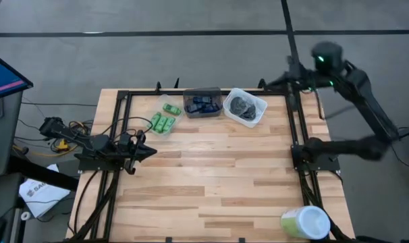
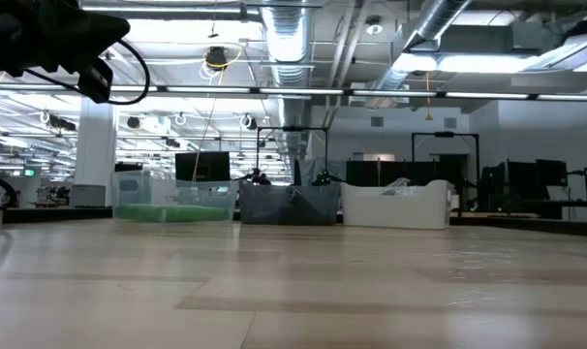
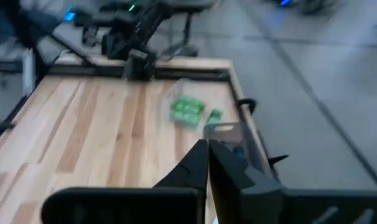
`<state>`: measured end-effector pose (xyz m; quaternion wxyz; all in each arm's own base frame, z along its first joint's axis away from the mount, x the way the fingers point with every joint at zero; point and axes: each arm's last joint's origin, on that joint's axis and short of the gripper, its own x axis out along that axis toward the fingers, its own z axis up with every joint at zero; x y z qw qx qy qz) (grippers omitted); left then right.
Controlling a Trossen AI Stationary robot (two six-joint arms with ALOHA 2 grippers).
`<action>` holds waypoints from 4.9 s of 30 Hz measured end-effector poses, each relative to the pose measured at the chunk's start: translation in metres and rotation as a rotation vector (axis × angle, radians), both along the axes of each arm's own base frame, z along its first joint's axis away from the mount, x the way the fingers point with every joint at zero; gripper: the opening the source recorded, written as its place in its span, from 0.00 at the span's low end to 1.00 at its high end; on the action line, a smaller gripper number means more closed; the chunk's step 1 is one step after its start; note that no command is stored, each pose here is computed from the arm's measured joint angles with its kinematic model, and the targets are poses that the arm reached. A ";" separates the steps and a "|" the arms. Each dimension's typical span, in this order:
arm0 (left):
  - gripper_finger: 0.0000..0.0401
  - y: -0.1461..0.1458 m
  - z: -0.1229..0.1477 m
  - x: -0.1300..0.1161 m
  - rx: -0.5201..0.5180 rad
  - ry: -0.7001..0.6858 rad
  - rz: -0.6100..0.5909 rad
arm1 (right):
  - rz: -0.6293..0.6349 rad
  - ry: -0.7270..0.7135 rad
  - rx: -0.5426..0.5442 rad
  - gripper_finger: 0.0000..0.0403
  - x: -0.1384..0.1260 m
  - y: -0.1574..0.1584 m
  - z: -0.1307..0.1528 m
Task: Pick & Place Travel size toiletries
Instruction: Return to Home Position
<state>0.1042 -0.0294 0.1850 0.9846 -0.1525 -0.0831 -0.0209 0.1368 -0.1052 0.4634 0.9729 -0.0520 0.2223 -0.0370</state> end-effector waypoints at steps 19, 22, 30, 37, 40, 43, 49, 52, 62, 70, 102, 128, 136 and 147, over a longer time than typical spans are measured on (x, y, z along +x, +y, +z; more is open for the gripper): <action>0.00 0.006 0.006 0.000 0.010 -0.058 0.057 | -0.301 -0.464 0.108 0.00 -0.075 0.045 -0.183; 0.00 0.010 0.007 0.001 0.029 -0.081 0.015 | -0.300 -0.545 0.180 0.00 -0.072 0.042 -0.210; 0.00 0.030 0.013 -0.006 0.057 -0.156 0.121 | -0.291 -0.610 0.324 0.00 -0.068 0.040 -0.257; 0.00 0.043 0.006 -0.008 0.041 -0.086 0.227 | -0.250 -0.564 0.386 0.00 -0.064 0.044 -0.277; 0.00 0.043 0.006 -0.008 0.055 -0.085 0.176 | -0.206 -0.545 0.477 0.00 -0.059 0.048 -0.291; 0.00 0.042 0.003 -0.007 0.033 -0.056 0.132 | -0.190 -0.547 0.500 0.00 -0.054 0.055 -0.293; 0.00 0.042 -0.001 -0.006 -0.009 -0.012 0.124 | -0.247 -0.516 0.400 0.00 -0.042 0.066 -0.296; 0.00 0.042 -0.001 -0.006 -0.023 -0.011 0.122 | -0.245 -0.516 0.347 0.00 -0.040 0.071 -0.296; 0.00 0.042 -0.002 -0.005 -0.012 -0.002 0.125 | -0.222 -0.387 0.208 0.00 -0.036 0.077 -0.305; 0.00 0.042 -0.002 -0.005 -0.012 -0.003 0.125 | -0.226 -0.387 0.207 0.00 -0.036 0.077 -0.305; 0.00 0.042 -0.002 -0.006 -0.012 -0.007 0.125 | -0.227 -0.384 0.207 0.00 -0.036 0.077 -0.306; 0.00 0.042 -0.001 -0.006 -0.011 -0.018 0.125 | -0.227 -0.384 0.208 0.00 -0.036 0.077 -0.306; 0.00 0.042 0.000 -0.006 -0.011 -0.022 0.125 | -0.227 -0.384 0.208 0.00 -0.036 0.077 -0.306; 0.00 0.042 0.000 -0.006 -0.011 -0.025 0.125 | -0.227 -0.384 0.207 0.00 -0.036 0.077 -0.306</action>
